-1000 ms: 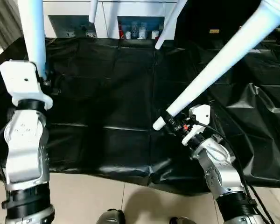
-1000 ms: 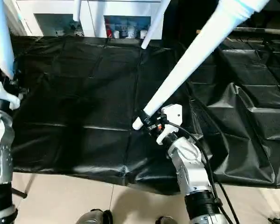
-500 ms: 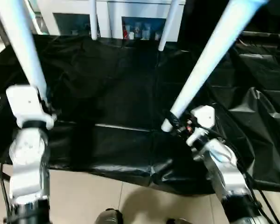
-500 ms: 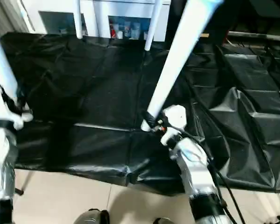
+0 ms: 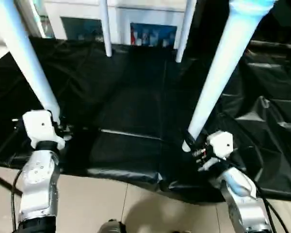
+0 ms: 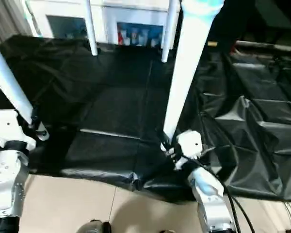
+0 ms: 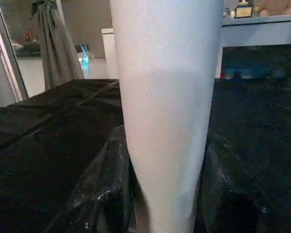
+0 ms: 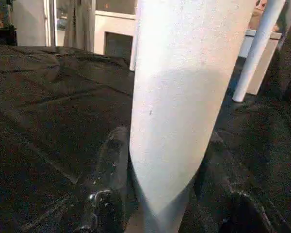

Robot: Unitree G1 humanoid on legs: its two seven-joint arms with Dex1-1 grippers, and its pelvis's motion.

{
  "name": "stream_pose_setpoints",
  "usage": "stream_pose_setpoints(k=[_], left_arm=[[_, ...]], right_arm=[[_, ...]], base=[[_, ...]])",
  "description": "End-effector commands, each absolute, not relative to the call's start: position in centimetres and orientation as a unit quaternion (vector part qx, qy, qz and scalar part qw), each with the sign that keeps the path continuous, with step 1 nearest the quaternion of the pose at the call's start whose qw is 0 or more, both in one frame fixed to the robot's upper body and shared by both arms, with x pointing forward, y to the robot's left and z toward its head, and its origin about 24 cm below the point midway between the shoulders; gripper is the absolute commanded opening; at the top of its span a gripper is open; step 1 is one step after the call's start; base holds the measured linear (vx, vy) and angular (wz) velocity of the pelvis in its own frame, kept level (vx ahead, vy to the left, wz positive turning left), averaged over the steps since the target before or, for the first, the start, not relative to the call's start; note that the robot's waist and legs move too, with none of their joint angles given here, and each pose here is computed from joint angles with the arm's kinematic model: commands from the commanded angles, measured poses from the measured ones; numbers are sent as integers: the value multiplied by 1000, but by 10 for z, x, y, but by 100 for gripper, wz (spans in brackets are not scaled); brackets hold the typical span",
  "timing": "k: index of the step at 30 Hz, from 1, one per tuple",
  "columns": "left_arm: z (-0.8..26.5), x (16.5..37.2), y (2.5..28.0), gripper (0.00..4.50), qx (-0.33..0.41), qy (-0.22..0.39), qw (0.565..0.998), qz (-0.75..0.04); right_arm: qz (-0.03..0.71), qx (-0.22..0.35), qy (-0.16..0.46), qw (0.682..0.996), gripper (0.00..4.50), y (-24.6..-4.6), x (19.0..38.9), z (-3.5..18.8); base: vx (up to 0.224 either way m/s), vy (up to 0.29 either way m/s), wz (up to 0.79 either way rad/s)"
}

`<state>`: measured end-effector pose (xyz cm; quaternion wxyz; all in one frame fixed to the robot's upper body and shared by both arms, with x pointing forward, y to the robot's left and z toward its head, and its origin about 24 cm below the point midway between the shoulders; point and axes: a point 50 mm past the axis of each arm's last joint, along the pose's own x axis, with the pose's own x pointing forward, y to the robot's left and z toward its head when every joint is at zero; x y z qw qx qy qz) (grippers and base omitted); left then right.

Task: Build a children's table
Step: Flip table

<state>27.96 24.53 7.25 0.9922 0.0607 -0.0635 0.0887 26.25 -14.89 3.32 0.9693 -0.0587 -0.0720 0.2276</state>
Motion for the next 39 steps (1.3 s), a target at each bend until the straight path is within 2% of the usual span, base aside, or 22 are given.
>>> stream_pose_setpoints(k=[1,2,3,4,8,9,13,20,21,22,24,29,32,33,35,39], left_arm=[[72,278,255,154,109,-55,987,105],[70,278,256,154,112,-52,987,106],[68,278,255,189,104,-50,988,98],[63,277,255,224,90,-40,991,93],[61,272,257,227,88,-37,990,101],[61,270,258,253,84,-40,990,103],[64,260,259,268,74,-59,990,101],[66,239,261,331,57,-82,990,94],[64,229,260,340,24,-88,992,91],[64,229,260,348,21,-88,992,91],[63,221,254,348,-24,-86,993,75],[59,204,232,348,-60,-57,996,29],[49,194,220,348,-71,-11,997,1],[41,188,216,348,-73,19,997,0],[36,185,216,348,-71,41,997,5],[36,183,212,348,-51,40,998,-2]], right_arm=[[189,-87,-47,977,138,-164,264,24],[186,-88,-43,978,138,-165,265,23],[193,-87,-41,977,138,-164,266,23],[200,-78,-35,976,194,-162,267,22],[211,-57,-40,975,214,-159,270,25],[211,-52,-41,975,243,-158,270,25],[219,-21,-53,974,268,-156,266,30],[216,3,-60,975,329,-158,247,30],[209,0,-56,976,333,-158,238,29],[208,0,-56,977,347,-158,237,29],[190,0,-48,981,347,-161,231,30],[158,25,-33,987,347,-166,222,36],[152,35,-11,988,347,-167,218,36],[143,21,1,989,347,-169,217,36],[140,25,11,990,347,-169,218,37],[128,19,36,991,347,-169,225,37]], base=[[0,0,0],[0,0,0],[0,0,0],[0,0,0],[0,0,0],[0,0,0],[0,0,0],[0,0,0],[0,0,0],[0,0,0],[0,0,0],[0,0,0],[0,0,0],[0,0,0],[0,0,0],[0,0,0]])
